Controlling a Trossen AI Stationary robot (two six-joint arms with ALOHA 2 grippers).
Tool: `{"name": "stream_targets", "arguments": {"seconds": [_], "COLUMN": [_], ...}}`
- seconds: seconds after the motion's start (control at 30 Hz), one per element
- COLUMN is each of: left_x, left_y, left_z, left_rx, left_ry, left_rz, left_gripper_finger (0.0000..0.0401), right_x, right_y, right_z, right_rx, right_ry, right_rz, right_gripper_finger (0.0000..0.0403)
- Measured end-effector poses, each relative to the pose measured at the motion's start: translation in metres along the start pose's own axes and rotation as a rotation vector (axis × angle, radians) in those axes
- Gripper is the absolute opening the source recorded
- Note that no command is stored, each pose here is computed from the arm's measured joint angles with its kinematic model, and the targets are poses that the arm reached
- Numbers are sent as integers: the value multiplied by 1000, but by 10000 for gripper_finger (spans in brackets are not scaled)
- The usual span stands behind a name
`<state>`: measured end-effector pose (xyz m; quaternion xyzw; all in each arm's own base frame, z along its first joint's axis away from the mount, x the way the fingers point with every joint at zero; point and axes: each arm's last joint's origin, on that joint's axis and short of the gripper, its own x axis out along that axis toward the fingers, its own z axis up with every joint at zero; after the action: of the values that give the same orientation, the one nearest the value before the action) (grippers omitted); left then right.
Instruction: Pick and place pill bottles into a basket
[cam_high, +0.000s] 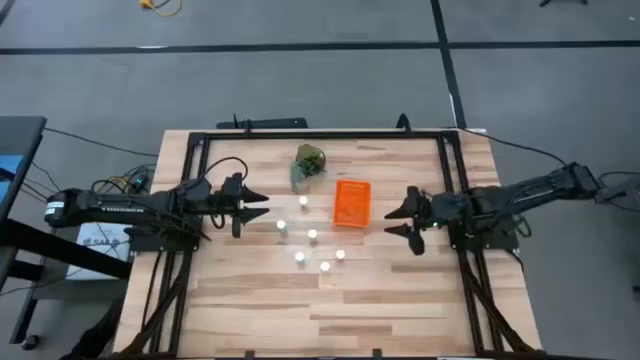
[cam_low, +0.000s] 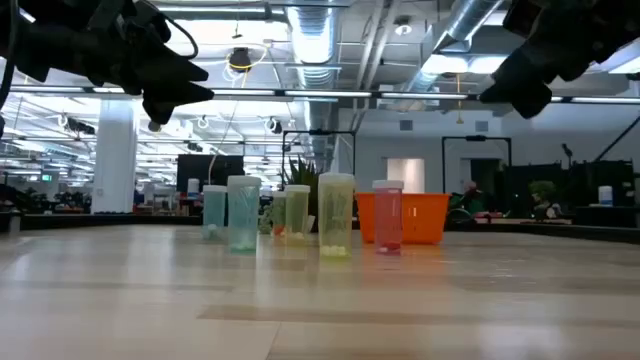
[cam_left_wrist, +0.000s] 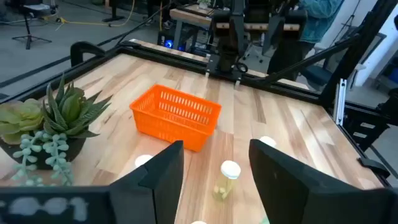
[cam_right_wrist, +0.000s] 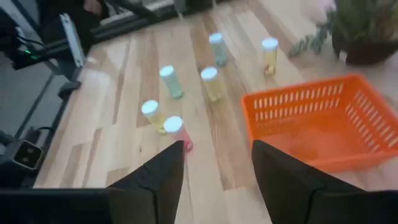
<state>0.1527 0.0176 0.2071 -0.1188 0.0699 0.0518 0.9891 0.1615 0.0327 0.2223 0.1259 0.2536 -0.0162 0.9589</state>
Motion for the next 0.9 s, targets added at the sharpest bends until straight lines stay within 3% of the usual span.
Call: {"name": "stream_targets", "arguments": {"seconds": [0.23, 0.47, 0.9], "left_x": [0, 0, 0], "left_y": [-1, -1, -1], "left_z": [0, 0, -3], "left_rx": [8, 15, 45], "left_ry": [9, 9, 33], "left_rz": [-38, -40, -35], "left_gripper_finger": [171, 171, 171], "right_x": [26, 43, 87], "right_y": [23, 42, 50], "right_z": [-9, -14, -44], "right_rx": [86, 86, 72], "right_ry": [-4, -70, -26], "right_rz": [-44, -35, -143], "right_gripper_finger": [190, 192, 207]}}
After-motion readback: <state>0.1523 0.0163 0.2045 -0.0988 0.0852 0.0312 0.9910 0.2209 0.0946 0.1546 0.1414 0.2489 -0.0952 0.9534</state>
